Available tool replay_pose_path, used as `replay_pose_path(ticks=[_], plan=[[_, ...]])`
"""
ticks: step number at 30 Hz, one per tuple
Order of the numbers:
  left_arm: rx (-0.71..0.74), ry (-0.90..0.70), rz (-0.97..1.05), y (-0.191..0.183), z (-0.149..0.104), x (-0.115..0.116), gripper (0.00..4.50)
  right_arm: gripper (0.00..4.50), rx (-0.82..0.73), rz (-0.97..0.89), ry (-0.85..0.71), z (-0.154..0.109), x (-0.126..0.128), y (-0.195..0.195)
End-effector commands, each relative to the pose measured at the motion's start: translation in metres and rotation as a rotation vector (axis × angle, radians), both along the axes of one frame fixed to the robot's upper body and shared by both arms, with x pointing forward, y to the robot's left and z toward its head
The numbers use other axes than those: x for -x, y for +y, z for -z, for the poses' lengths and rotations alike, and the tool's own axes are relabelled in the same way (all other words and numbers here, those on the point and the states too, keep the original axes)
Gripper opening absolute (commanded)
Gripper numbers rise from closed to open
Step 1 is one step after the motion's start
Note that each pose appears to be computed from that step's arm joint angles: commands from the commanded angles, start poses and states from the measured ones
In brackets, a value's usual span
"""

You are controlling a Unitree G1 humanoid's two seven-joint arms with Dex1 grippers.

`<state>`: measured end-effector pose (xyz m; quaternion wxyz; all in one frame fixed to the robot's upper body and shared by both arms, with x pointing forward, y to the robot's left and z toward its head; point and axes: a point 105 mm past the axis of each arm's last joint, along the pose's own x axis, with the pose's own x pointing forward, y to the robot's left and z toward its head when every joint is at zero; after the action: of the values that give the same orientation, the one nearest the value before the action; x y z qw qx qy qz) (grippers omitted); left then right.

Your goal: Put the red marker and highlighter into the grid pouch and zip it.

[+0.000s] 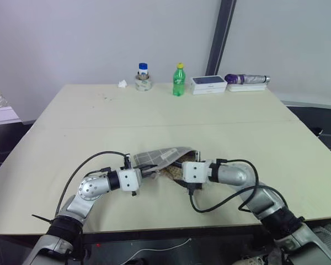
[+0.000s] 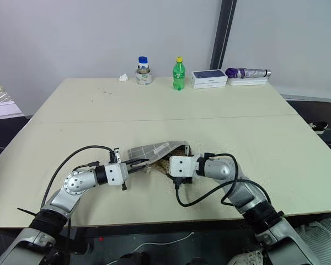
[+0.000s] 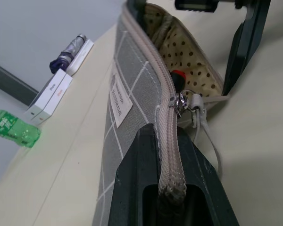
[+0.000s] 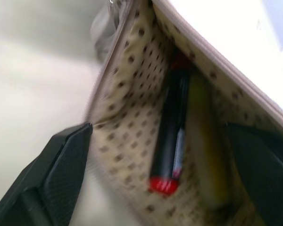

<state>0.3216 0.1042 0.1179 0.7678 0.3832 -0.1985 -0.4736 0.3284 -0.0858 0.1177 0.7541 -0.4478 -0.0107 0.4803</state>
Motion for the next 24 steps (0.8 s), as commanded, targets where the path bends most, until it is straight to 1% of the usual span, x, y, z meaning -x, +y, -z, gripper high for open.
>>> replay_pose_path(ticks=[1, 4, 6, 8, 10, 12, 15, 18, 19, 23, 24], plan=[[0.023, -0.038, 0.0, 0.003, -0.008, 0.002, 0.0, 4.38, -0.067, 0.017, -0.018, -0.03, 0.006, -0.014], [0.032, -0.032, -0.014, 0.003, -0.007, 0.0, 0.0, 4.38, -0.241, 0.04, 0.059, -0.047, 0.016, -0.021], [0.037, -0.029, -0.024, 0.001, -0.006, -0.002, 0.0, 4.38, -0.344, 0.072, 0.154, -0.05, 0.022, -0.025], [0.021, -0.03, -0.034, -0.001, -0.002, -0.003, 0.0, 4.38, -0.41, 0.083, 0.319, -0.041, 0.038, -0.027], [0.019, -0.024, -0.042, -0.004, 0.002, -0.004, 0.0, 4.38, -0.434, 0.087, 0.481, -0.026, 0.055, -0.026], [0.012, -0.029, -0.033, -0.01, 0.004, -0.002, 0.0, 4.38, -0.464, 0.104, 0.587, -0.012, 0.066, -0.021], [0.031, -0.034, -0.042, -0.015, -0.001, -0.006, 0.0, 4.38, -0.57, 0.185, 0.639, -0.001, 0.056, -0.008], [0.02, -0.058, -0.033, -0.019, -0.006, -0.008, 0.0, 4.38, -0.563, 0.24, 0.651, 0.017, 0.047, 0.005], [0.013, -0.064, -0.031, -0.019, -0.007, -0.008, 0.0, 4.38, -0.583, 0.25, 0.661, 0.02, 0.043, 0.01], [-0.015, -0.09, -0.023, -0.021, -0.009, -0.01, 0.0, 4.38, -0.735, 0.273, 0.751, 0.021, 0.027, 0.03], [-0.025, -0.105, -0.023, -0.021, -0.012, -0.012, 0.0, 4.38, -0.755, 0.275, 0.743, 0.021, 0.02, 0.036]])
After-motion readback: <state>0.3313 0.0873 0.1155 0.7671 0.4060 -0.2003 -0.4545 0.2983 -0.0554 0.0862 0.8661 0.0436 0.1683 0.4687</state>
